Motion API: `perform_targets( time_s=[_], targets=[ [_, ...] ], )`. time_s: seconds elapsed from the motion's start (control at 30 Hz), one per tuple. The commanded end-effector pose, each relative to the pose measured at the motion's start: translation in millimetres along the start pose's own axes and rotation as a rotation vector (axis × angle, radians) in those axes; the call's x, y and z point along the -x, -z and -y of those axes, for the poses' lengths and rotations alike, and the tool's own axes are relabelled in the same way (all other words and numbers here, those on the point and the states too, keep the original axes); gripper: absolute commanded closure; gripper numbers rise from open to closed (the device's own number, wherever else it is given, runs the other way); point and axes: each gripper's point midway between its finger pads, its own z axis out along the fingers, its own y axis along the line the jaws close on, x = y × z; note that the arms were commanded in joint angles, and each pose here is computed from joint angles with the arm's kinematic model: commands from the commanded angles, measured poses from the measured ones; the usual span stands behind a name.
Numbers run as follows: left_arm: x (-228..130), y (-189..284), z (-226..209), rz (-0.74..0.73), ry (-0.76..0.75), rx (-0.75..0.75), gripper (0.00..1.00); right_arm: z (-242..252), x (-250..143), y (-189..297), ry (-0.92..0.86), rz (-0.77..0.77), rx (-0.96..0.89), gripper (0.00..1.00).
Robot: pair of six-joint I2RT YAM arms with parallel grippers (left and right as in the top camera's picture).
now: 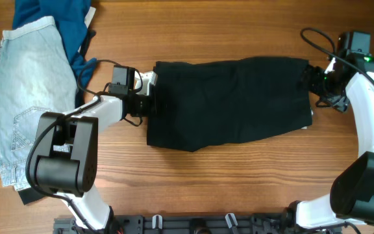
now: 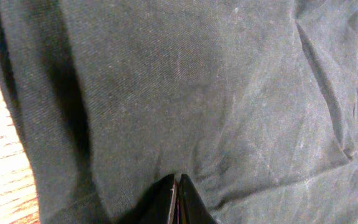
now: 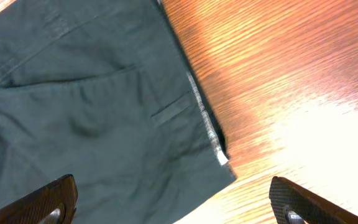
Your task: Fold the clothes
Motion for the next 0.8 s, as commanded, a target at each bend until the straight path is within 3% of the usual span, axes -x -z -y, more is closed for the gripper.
perform_targets(
  time_s=[0.0, 0.37, 0.63, 0.77],
  targets=[
    [-15.6, -11.6, -20.6, -0.044, 0.036, 0.073, 0.96, 11.9, -14.5, -33.9, 0.042, -0.080, -0.054, 0.00],
    [-15.6, -11.6, -20.7, -0.044, 0.033, 0.073, 0.96, 23.1, -35.0, -114.5, 0.066, -0.235, -0.122, 0.00],
    [-15.7, -11.6, -20.6, -0.044, 0.033, 0.073, 0.96, 18.7, -39.0, -126.7, 0.086, -0.246, -0.097, 0.00],
    [-15.7, -11.6, -20.6, -0.044, 0.033, 0.073, 0.96, 0.3, -47.9, -132.9, 0.115, -0.260, -0.010, 0.08]
  ],
)
